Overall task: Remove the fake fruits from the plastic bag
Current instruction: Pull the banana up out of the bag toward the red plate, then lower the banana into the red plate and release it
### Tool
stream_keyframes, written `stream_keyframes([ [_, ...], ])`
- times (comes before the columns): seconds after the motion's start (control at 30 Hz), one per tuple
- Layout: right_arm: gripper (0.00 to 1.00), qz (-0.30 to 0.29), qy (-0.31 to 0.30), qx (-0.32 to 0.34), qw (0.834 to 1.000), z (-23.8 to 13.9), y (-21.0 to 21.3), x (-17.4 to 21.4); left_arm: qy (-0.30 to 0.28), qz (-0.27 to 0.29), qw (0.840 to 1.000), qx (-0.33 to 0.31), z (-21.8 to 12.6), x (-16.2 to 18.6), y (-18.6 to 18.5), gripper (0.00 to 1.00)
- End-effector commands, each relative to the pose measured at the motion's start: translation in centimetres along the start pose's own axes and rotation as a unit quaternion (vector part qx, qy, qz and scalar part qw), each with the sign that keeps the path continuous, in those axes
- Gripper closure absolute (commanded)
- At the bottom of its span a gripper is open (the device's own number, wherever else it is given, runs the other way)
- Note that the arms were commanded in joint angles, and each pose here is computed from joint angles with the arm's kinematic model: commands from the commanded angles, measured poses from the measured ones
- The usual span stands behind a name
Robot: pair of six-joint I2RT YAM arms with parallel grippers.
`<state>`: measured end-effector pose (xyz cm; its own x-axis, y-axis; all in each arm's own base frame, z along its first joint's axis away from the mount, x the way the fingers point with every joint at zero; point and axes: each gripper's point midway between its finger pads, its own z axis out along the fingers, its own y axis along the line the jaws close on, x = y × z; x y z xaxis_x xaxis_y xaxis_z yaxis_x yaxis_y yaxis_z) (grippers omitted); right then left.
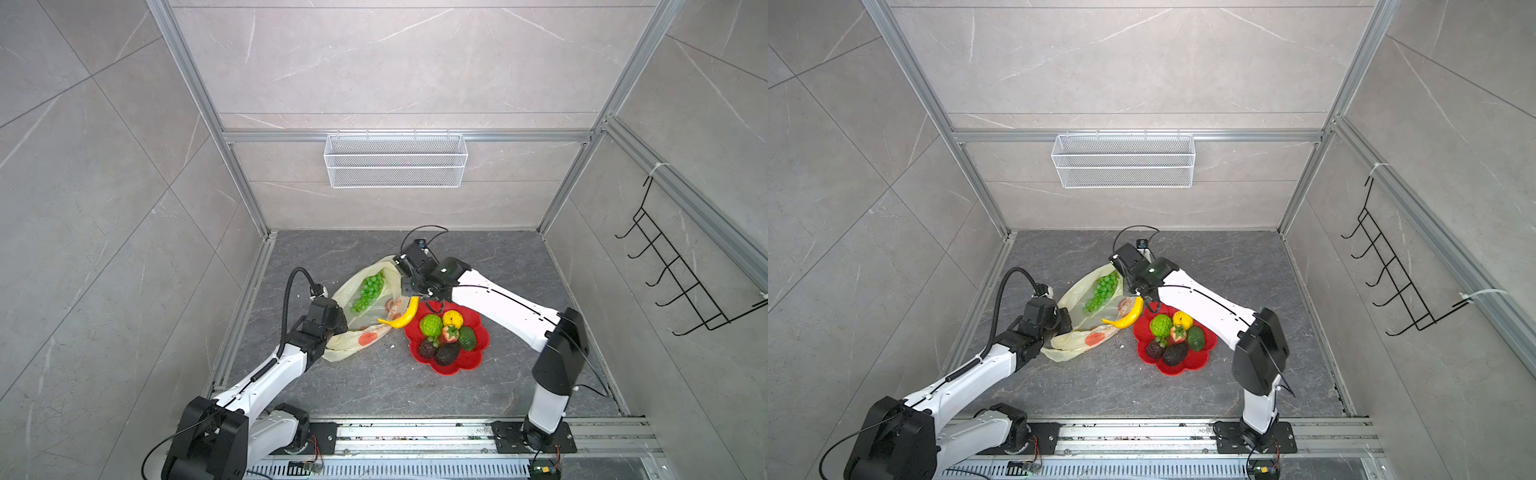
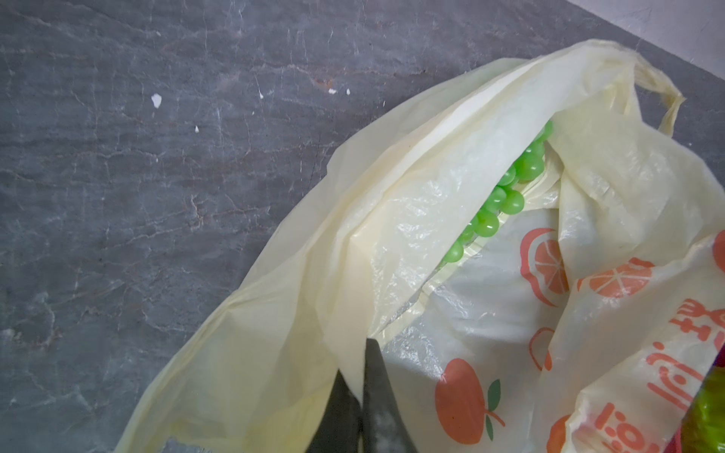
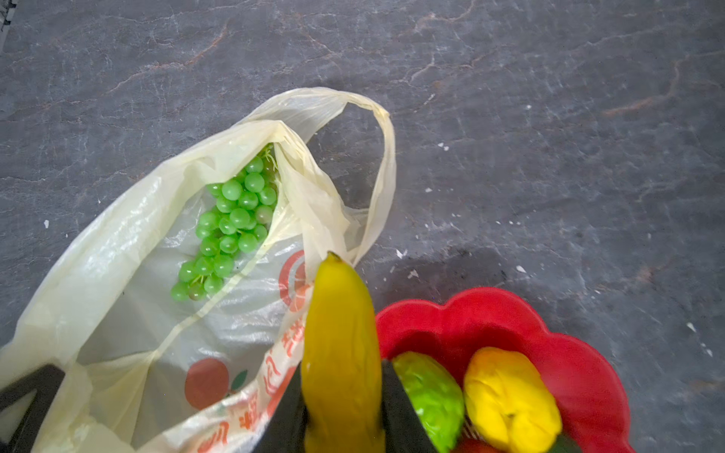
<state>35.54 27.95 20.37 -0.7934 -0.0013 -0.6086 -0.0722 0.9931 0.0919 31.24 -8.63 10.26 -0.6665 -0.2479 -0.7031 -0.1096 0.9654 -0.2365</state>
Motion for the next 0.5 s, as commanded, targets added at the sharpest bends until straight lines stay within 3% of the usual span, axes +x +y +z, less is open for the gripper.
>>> stream_keyframes([
  [0.0, 0.74, 0.007, 0.011, -0.011, 1.000, -1.7, -2.1, 1.1, -0.021, 0.020, 1.000, 0.011, 0.1, -1.6, -0.7, 0.97],
  [0.47, 0.74, 0.012, 0.074, 0.023, 0.997, -3.7, -10.6, 8.2, -0.015, 0.026, 0.999, 0.016, 1.2, -0.4, -0.5, 0.97],
])
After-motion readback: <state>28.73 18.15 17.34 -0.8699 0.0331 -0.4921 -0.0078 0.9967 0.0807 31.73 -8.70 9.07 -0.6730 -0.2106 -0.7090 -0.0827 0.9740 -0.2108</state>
